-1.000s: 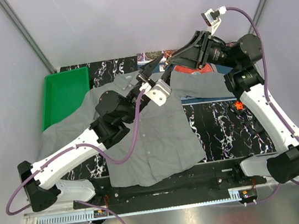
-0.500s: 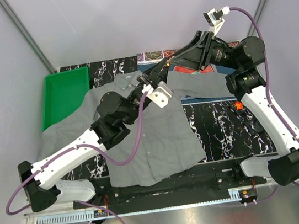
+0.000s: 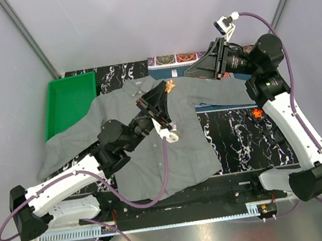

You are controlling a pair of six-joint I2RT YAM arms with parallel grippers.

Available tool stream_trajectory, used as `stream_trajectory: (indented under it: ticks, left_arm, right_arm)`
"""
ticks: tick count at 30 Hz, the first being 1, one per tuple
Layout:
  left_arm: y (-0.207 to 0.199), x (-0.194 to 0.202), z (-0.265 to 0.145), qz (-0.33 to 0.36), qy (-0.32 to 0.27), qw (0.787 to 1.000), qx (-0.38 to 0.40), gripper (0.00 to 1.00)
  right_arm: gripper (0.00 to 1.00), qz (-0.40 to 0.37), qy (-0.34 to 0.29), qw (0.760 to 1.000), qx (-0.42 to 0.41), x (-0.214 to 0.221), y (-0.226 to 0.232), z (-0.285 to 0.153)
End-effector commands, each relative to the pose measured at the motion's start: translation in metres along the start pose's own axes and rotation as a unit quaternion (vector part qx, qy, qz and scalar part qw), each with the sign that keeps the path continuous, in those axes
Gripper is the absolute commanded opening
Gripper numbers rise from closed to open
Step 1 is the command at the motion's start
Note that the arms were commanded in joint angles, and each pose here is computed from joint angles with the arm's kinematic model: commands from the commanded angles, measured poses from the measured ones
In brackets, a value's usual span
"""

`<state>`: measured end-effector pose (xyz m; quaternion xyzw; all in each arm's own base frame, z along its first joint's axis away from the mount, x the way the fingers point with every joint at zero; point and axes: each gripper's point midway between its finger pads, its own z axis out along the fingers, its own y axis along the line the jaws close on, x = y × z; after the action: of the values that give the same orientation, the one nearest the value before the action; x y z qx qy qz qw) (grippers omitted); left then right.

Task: Pin the brooch onto the clothing
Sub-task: Pick up the brooch from the brooch box.

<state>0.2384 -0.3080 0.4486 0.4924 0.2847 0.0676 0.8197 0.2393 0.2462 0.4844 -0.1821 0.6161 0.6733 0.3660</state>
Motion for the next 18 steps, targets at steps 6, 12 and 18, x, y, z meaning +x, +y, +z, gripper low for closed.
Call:
stream_trajectory:
  ticks: [6,12,18]
  left_arm:
    - [-0.004,-0.002,-0.039,0.232,-0.026,0.972,0.001,0.01]
    - [-0.018,0.001,-0.049,0.287,-0.033,0.957,0.019,0.01]
    - [-0.032,0.0,-0.054,0.32,-0.051,0.945,0.028,0.02]
  right_arm:
    - [0.63,0.047,0.096,0.994,0.026,0.044,-0.009,-0.018]
    - [0.62,0.073,0.141,0.987,0.007,0.065,-0.014,-0.014]
    - [0.61,0.084,0.162,0.983,-0.009,0.076,-0.018,-0.002]
